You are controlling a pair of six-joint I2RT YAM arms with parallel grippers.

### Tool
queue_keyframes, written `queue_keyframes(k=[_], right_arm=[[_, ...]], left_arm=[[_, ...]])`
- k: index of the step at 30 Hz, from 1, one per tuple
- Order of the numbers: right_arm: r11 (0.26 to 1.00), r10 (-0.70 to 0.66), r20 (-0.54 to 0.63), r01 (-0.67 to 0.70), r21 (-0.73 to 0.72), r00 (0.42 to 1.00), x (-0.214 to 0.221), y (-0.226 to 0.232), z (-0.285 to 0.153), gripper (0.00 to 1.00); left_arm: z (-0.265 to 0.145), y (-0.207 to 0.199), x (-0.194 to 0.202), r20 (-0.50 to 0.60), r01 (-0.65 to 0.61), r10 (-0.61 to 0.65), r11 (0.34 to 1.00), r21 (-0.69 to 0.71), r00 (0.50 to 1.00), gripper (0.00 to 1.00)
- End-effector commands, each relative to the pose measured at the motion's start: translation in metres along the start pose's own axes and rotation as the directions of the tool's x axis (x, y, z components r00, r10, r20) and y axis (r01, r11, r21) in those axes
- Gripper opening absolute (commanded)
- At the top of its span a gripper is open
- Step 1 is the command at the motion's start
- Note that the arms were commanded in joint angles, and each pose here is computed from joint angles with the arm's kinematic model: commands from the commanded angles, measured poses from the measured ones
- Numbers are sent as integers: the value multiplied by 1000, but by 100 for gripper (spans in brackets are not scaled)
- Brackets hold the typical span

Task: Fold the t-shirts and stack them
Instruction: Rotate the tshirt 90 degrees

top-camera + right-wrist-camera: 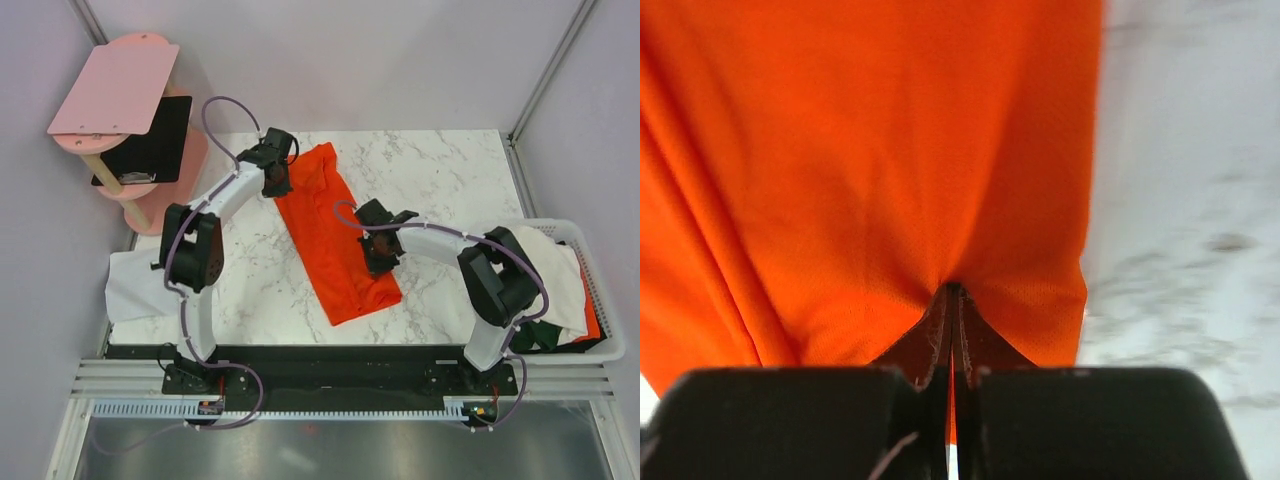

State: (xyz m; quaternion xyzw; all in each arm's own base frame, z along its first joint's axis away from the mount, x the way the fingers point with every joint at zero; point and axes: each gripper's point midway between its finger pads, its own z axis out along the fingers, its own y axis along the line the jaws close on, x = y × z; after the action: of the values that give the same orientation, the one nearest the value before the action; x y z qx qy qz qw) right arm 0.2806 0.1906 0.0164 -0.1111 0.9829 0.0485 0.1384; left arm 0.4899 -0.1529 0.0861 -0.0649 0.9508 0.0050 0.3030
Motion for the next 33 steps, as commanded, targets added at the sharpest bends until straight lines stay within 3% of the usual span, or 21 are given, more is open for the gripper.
queue_keyframes(k=[1,2,3,7,11,15,18,19,20,21,23,30,33], right_arm=[[979,-52,-62,38,-198,997,28,74,-2,0],[974,-86,-64,70,-214,994,35,88,-2,0],[968,-99,-57,84,-235,993,33,99,-4,0],[955,-111,-8,105,-279,994,25,123,-17,0],[967,-75,119,101,-234,990,-1,114,-47,0],[977,-32,252,83,-196,967,-14,98,-87,1],[983,27,358,41,-181,934,-18,80,-115,12],[979,59,415,28,-201,908,-21,76,-131,22],[981,94,434,-8,-196,896,-20,68,-133,43],[977,117,446,-23,-211,887,-13,61,-133,49],[972,153,399,-65,-227,904,7,52,-116,62],[898,275,198,-178,-402,941,66,70,-69,68],[861,324,128,-237,-450,937,84,74,-56,67]], left_arm=[[-90,-34,-4,128,-59,37,983,175,991,2],[-88,-37,24,66,-57,44,977,204,997,2],[-108,-48,33,77,-69,51,966,250,996,2],[-121,-61,101,5,-83,85,958,275,996,2],[-117,-47,165,-100,-37,62,971,236,993,2],[-130,-31,191,-86,-15,37,971,240,996,2],[-150,-16,201,-60,11,7,958,285,998,37],[-156,-11,204,-52,19,-3,955,297,999,63],[-164,-5,210,-47,38,-24,945,324,999,89],[-168,-1,214,-42,46,-34,941,335,999,98],[-174,8,227,-56,79,-63,933,352,996,99],[-173,21,266,-148,165,-117,913,372,982,100],[-171,26,278,-173,192,-136,909,371,976,90]])
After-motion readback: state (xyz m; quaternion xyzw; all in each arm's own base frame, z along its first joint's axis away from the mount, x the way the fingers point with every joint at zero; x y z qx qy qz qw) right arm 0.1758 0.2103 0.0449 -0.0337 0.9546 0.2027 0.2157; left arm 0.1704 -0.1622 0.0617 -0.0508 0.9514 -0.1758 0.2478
